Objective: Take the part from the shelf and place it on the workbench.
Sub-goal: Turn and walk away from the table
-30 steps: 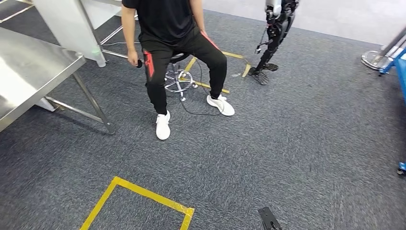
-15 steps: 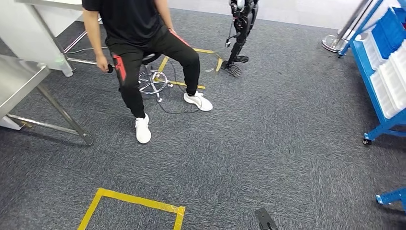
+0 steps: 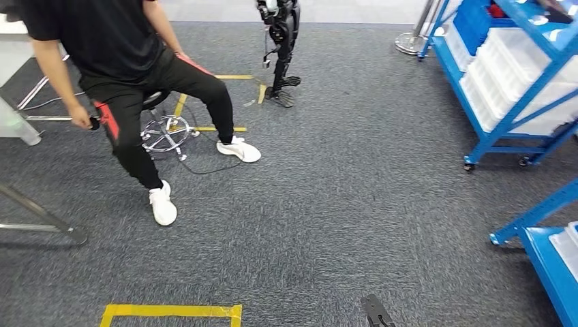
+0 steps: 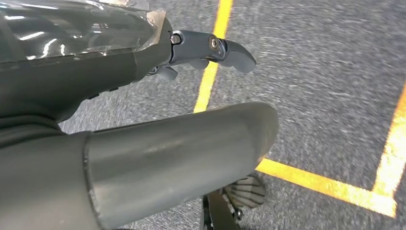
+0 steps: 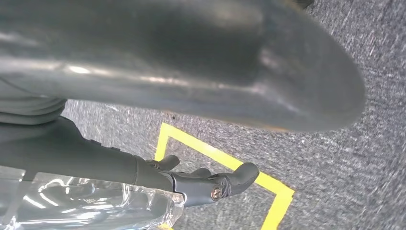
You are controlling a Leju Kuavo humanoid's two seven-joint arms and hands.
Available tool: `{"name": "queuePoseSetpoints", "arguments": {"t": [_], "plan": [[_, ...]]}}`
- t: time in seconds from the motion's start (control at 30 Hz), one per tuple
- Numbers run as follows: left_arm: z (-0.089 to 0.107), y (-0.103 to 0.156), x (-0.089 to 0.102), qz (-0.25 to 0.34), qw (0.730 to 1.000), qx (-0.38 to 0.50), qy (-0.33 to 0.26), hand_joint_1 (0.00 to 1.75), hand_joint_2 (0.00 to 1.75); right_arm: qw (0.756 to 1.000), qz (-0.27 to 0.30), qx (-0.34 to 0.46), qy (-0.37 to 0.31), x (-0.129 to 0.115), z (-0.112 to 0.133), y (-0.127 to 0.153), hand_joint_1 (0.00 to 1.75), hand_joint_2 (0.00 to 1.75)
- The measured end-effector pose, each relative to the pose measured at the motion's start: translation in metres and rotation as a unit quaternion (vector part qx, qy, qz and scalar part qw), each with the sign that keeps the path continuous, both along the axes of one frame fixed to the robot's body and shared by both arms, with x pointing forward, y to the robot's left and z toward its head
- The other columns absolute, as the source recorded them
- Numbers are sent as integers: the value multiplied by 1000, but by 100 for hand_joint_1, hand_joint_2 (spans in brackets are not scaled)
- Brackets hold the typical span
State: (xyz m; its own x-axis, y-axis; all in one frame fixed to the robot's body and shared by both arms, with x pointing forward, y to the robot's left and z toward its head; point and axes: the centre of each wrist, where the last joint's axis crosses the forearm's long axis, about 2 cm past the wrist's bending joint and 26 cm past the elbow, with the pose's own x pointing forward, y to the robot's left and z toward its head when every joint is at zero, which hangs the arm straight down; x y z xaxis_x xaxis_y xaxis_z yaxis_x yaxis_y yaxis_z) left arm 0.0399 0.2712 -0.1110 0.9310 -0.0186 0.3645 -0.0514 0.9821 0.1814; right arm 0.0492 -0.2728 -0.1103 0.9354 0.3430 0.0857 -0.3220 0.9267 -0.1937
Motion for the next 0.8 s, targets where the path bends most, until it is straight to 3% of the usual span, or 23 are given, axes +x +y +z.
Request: {"name": "queuePoseSetpoints", "arguments": {"t": [0.8], "plan": [[1, -13, 1, 30, 999, -3, 14, 0, 0, 999, 37, -3, -2, 5, 1, 2, 0, 0]]}}
